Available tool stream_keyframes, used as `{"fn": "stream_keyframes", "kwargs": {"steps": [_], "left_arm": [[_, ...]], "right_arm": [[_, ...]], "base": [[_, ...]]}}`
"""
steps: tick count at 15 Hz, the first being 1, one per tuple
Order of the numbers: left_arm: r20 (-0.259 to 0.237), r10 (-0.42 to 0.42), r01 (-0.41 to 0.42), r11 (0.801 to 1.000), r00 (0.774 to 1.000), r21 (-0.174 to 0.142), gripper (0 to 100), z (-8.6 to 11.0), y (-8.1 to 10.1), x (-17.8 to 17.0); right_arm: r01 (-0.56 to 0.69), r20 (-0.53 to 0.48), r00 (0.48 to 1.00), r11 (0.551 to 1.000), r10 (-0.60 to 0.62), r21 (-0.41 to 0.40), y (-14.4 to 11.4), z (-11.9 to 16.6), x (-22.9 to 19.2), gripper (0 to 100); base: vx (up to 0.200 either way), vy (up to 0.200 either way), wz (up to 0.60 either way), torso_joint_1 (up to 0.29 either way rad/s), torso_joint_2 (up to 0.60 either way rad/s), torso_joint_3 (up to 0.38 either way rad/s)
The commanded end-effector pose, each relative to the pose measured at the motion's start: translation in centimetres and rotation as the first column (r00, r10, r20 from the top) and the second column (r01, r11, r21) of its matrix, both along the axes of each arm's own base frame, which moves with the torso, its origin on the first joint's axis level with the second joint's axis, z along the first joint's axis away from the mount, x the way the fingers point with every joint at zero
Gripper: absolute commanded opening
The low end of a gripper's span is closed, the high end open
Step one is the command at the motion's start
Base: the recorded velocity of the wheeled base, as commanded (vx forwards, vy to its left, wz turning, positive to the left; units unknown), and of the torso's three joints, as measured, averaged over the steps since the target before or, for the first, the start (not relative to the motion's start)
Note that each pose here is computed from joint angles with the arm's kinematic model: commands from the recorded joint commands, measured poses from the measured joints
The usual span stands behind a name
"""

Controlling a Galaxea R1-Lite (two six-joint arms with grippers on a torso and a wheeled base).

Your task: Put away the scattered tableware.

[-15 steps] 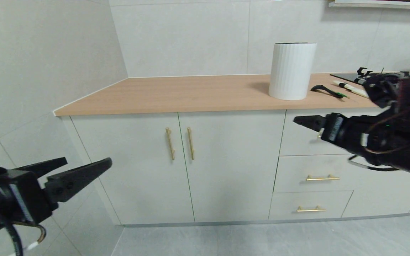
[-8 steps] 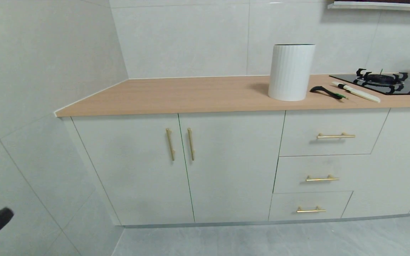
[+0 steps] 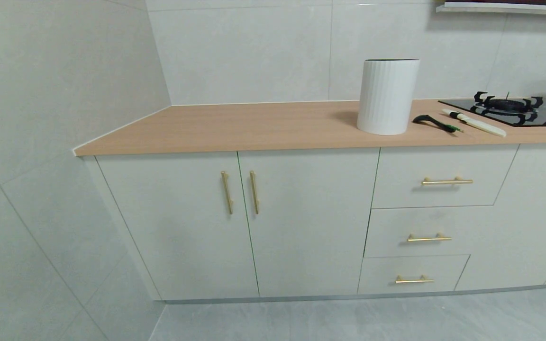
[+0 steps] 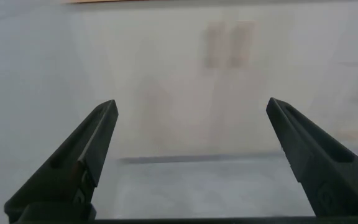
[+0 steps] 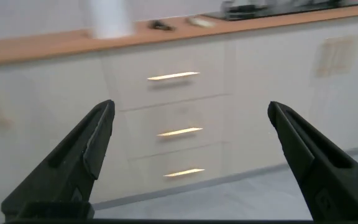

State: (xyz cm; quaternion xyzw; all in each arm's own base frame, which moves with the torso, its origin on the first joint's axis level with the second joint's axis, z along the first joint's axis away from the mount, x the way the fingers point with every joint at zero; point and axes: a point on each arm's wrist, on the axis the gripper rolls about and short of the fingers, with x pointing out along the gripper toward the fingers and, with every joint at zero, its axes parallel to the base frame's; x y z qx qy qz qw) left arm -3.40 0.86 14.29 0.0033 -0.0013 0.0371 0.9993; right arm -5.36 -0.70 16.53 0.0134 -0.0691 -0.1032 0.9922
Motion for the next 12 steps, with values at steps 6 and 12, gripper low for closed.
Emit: {"fn": "stream_keyframes", "kwargs": {"steps": [6,12], "left_arm": [[-0.02,0.113,-0.111,0.991,0.993,0.068,100,-6.1,-0.5,0.7],[0.007,-0.016,0.015,0.999,1.0,0.052,100,-6.4,-0.7,1.0]], "right_arm": [[0.032,-0.095,0.995,0.996,-0.04,-0.084,0.2,-7.6,2.6,100],[-0.216,-0.109,0.972,0.972,0.206,-0.09,0.7,-8.4,3.1,100]], "base": [[0.0,0.0,0.0,0.0,0.0,0.0],[0.0,0.0,0.0,0.0,0.0,0.0]]}}
